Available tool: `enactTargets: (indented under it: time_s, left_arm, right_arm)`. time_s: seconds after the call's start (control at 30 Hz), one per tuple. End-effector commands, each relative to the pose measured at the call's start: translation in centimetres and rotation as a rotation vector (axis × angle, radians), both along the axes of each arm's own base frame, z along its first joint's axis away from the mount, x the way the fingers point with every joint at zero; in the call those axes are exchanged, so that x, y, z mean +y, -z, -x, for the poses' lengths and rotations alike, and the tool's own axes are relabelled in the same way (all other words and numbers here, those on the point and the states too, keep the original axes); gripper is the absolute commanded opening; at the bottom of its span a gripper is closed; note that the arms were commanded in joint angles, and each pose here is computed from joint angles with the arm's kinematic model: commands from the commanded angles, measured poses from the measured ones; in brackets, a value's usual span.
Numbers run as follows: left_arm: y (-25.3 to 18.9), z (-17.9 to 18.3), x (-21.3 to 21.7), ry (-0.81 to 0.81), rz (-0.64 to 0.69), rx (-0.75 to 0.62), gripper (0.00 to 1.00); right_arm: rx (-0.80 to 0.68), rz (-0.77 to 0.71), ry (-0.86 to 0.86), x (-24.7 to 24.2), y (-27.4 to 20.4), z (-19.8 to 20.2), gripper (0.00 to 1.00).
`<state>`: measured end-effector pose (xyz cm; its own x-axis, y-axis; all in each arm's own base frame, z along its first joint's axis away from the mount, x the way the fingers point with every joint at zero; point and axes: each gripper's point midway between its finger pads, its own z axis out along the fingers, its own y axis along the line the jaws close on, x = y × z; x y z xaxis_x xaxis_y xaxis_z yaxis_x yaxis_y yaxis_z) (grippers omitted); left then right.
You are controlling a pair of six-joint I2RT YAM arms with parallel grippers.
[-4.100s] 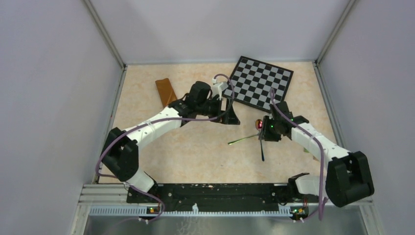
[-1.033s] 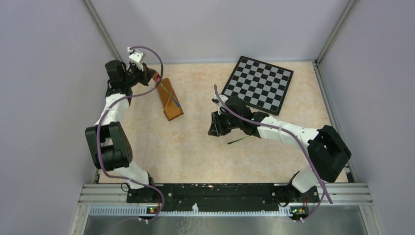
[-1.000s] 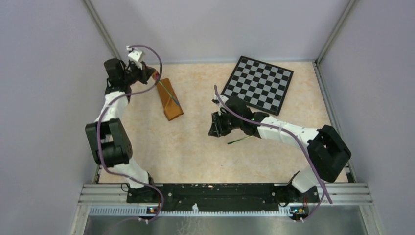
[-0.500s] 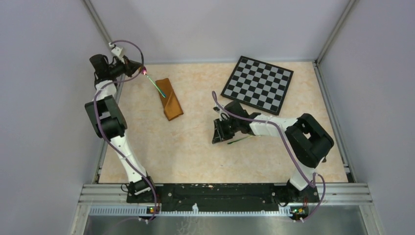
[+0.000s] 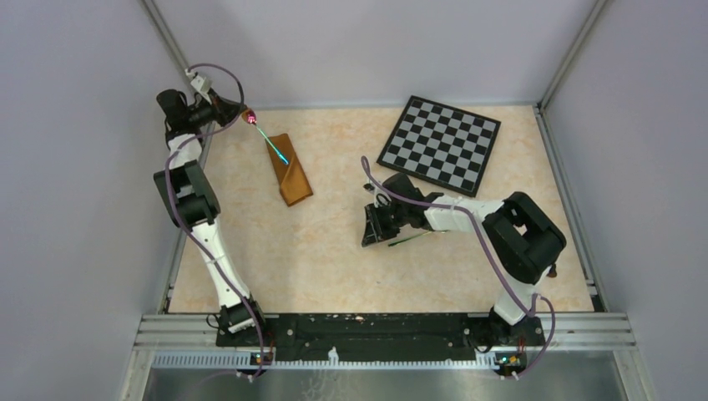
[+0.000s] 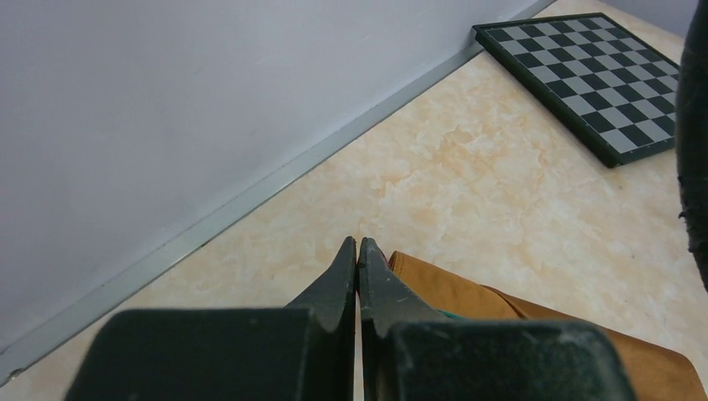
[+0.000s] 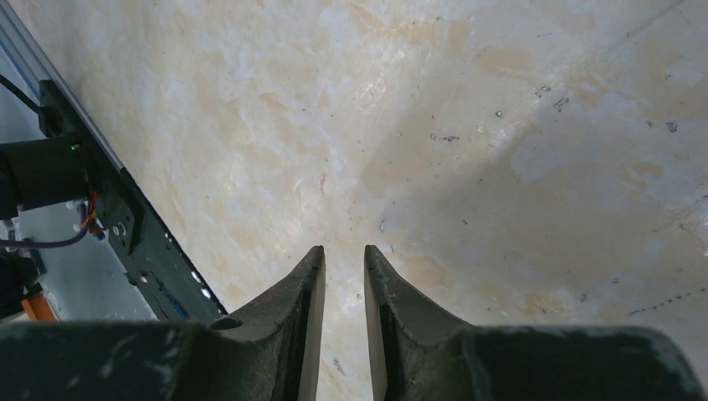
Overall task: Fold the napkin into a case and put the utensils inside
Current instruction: Insert the spoon into the folded napkin.
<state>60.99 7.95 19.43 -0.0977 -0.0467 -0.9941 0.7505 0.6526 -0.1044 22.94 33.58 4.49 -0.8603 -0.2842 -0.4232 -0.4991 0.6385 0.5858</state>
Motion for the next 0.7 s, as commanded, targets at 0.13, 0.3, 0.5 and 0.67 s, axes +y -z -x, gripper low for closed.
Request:
enactTargets:
  time_s: [0.13, 0.3, 0.5, 0.67]
  left_arm:
    - [-0.3, 0.9, -0.6, 0.118, 0.033, 0.014, 0.00]
    - [0.7, 1.0, -0.9, 0.143, 0.058, 0.046, 0.00]
    - [1.8, 1.1, -1.3, 0.180, 0.086, 0.085, 0.00]
    - [2.7, 1.1, -2.2, 0.209, 0.101, 0.110, 0.00]
  right_arm:
    - [-0.030, -0.056, -0.004, 1.3, -1.2, -1.3, 0.23]
    - [-0.022, -0.065, -0.008, 1.4, -1.2, -1.2, 0.23]
    - [-0.020, -0.064, -0.008, 1.4, -1.1, -1.1, 0.23]
    - [-0.018, -0.062, -0.007, 1.3, -0.9, -1.1, 0.22]
